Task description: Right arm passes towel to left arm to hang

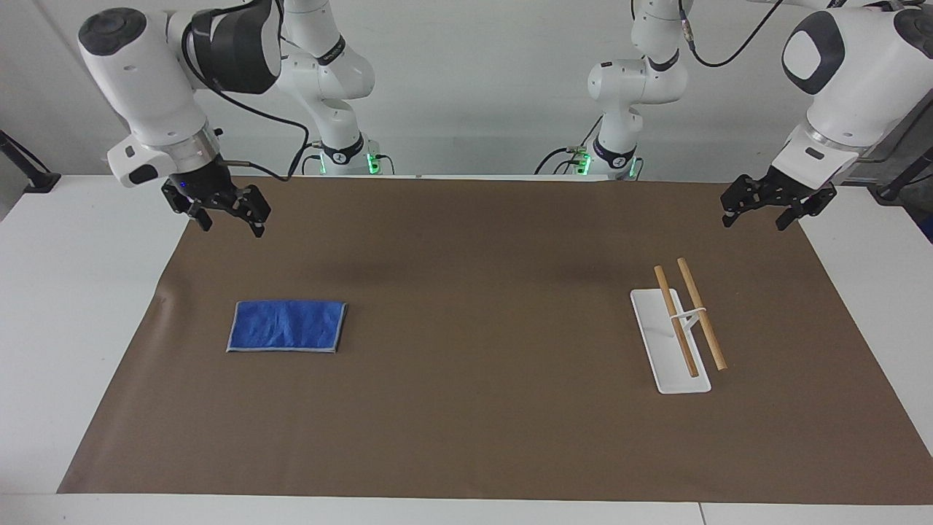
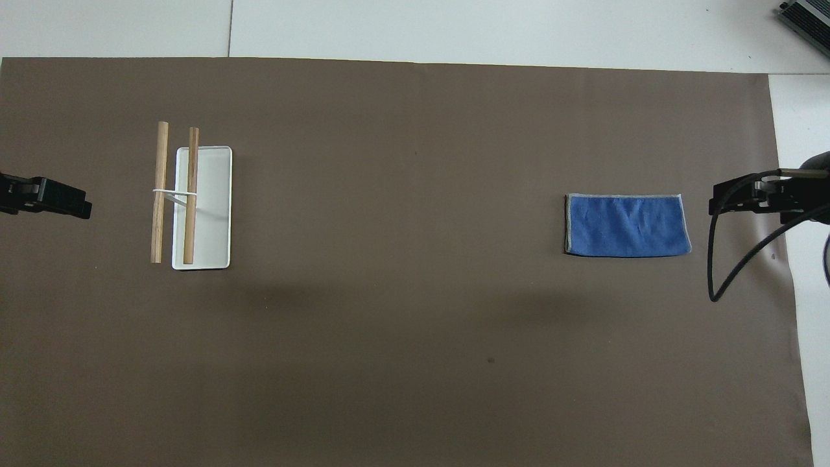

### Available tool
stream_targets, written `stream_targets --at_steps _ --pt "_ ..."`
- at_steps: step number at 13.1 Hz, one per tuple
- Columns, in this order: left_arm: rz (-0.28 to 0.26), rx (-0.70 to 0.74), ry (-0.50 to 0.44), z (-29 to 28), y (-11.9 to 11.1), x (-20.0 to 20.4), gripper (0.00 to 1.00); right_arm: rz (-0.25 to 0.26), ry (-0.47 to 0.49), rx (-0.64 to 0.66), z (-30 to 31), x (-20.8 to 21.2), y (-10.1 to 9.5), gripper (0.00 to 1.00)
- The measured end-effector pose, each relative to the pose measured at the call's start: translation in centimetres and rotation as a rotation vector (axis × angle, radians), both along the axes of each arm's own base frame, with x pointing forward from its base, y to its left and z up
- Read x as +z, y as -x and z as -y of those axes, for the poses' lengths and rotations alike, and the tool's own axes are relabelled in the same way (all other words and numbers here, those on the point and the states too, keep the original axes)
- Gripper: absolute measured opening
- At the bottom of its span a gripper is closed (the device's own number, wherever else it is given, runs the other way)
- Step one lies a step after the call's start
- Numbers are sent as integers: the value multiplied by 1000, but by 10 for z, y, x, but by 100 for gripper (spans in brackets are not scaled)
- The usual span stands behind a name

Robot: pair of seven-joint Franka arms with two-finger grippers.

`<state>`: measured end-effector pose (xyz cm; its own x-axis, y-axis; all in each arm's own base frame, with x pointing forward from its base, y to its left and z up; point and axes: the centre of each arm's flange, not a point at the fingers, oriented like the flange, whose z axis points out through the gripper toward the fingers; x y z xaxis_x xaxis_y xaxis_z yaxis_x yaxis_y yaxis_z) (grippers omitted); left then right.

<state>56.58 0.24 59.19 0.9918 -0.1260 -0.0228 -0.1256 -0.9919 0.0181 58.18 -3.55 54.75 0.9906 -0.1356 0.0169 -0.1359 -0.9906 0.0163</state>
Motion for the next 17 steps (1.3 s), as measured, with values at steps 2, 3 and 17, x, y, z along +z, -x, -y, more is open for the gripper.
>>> stream_targets --at_steps 2,3,17 --pt "0 0 0 0 0 0 100 -11 0 36 10 -46 -12 100" --pt "0 0 0 0 0 0 100 -11 0 52 21 -70 -19 100" --pt "0 0 0 0 0 0 100 29 -1 124 -2 -270 -24 100"
